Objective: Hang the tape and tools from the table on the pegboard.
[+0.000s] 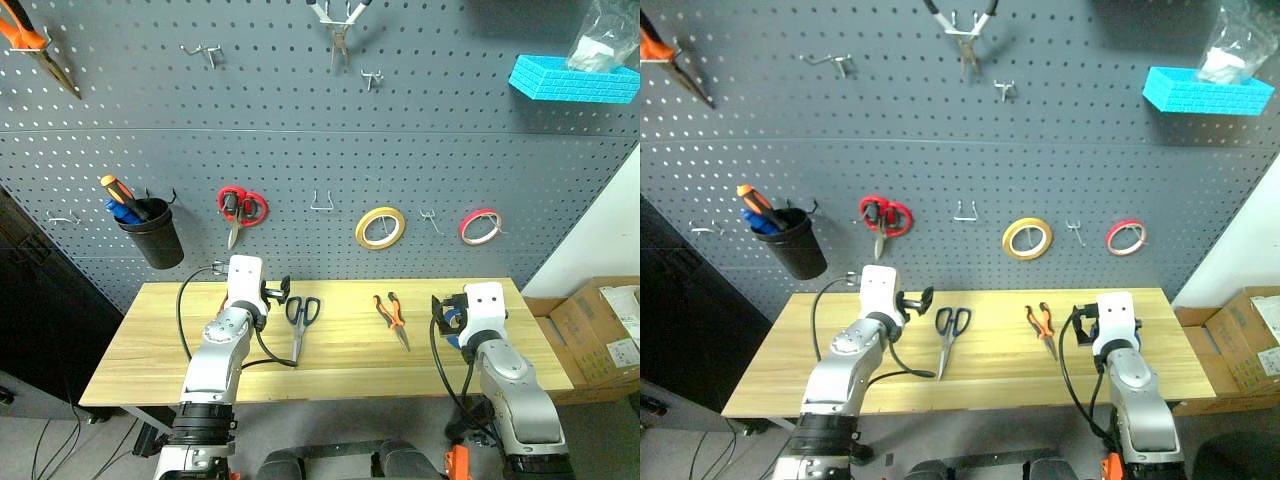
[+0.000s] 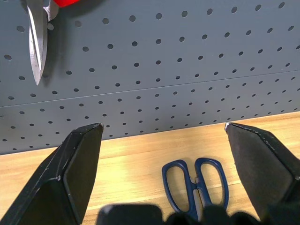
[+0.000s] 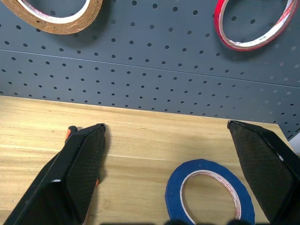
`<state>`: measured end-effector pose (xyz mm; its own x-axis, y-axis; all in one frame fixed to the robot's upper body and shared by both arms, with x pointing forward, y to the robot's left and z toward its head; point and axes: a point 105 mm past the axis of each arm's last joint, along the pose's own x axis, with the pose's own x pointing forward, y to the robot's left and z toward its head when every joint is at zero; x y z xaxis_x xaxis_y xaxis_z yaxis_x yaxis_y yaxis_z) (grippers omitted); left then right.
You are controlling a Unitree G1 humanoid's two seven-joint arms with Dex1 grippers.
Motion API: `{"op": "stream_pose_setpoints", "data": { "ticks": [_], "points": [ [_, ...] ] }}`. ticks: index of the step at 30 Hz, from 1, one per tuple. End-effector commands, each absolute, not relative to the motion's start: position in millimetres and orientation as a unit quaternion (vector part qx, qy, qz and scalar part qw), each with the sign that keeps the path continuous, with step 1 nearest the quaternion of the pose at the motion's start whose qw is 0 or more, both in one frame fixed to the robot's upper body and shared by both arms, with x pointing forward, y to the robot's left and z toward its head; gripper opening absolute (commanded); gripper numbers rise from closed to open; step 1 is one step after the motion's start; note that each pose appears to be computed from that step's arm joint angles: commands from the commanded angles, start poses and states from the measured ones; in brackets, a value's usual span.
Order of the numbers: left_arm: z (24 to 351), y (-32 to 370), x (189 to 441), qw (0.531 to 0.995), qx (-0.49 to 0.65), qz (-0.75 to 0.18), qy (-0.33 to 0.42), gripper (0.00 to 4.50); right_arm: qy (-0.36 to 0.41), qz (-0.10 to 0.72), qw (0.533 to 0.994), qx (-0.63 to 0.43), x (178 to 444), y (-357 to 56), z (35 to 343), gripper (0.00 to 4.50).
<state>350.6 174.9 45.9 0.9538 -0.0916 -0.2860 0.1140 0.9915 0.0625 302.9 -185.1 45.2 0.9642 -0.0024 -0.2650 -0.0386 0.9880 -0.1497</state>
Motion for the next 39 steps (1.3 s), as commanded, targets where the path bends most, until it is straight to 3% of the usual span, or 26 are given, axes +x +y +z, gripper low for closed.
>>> {"op": "stream_pose_setpoints", "data": {
  "ticks": [1, 22, 31, 34, 39],
  "points": [
    [66, 177, 357, 0.993, 0.038, -0.043, 0.105, 4.47, 0.094, 0.005, 0.992, -0.082, 306, -186, 65, 4.5],
    [66, 183, 358, 0.994, 0.024, -0.03, 0.106, 4.47, 0.104, -0.001, 0.992, -0.078, 306, -189, 62, 4.5],
    [70, 177, 360, 0.994, 0.003, -0.03, 0.106, 4.47, 0.086, -0.07, 0.978, -0.178, 302, -207, 67, 4.5],
    [80, 154, 364, 0.99, -0.026, -0.087, 0.109, 4.47, 0.118, -0.052, 0.981, -0.143, 300, -206, 61, 4.5],
    [91, 75, 346, 0.941, -0.084, -0.29, 0.154, 4.47, 0.162, 0.051, 0.981, -0.092, 300, -193, 58, 4.5]
  ]
}}
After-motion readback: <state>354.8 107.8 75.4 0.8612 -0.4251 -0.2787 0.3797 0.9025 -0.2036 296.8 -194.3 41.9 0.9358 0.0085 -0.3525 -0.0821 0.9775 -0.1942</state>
